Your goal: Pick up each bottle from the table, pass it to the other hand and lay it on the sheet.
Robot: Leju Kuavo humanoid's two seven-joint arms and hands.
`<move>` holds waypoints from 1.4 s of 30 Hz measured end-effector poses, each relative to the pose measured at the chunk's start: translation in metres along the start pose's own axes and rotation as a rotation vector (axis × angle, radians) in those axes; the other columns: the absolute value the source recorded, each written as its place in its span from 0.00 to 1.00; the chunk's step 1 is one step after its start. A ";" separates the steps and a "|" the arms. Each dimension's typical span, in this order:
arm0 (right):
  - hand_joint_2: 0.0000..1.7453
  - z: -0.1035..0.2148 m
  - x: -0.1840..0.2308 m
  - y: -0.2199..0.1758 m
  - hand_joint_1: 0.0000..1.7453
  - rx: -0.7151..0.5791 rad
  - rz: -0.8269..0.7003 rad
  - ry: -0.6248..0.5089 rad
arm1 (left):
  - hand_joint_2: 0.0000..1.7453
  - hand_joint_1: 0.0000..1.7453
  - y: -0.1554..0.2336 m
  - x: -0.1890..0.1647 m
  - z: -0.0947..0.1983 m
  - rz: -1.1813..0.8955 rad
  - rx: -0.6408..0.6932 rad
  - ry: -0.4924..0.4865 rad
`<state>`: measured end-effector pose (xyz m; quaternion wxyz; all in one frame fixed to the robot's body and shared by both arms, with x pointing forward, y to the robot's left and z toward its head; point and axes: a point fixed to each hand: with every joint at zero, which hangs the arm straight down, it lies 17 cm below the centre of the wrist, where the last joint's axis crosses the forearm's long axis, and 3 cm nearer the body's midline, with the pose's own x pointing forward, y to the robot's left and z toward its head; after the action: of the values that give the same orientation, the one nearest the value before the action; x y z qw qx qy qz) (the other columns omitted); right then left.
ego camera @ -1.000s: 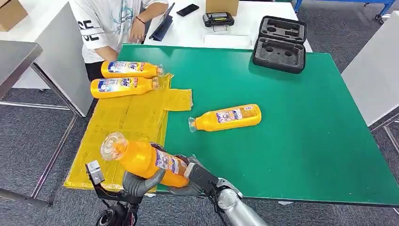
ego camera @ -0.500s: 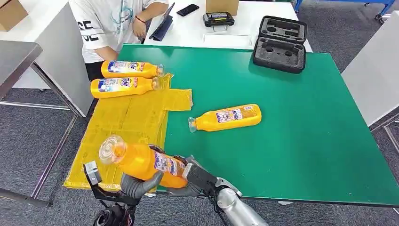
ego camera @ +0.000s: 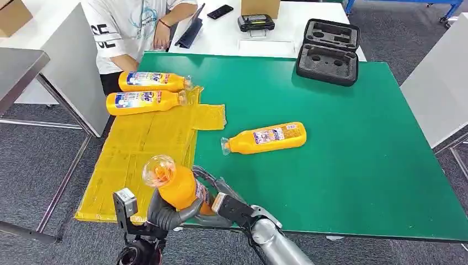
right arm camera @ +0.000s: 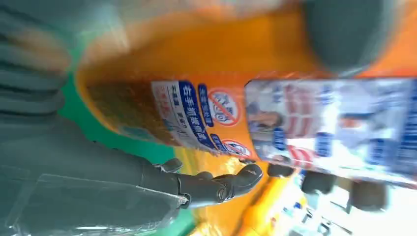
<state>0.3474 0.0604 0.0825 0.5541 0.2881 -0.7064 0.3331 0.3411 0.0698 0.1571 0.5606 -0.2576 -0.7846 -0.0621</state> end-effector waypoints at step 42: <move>1.00 0.055 0.091 -0.104 0.00 -0.269 -0.075 -0.292 | 1.00 1.00 0.148 0.101 -0.019 -1.133 0.277 -0.091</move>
<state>0.3758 -0.0502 0.1781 0.4914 0.2829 -0.8061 0.1694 0.4033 0.2234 0.2276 0.4340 0.2753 -0.8241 -0.2380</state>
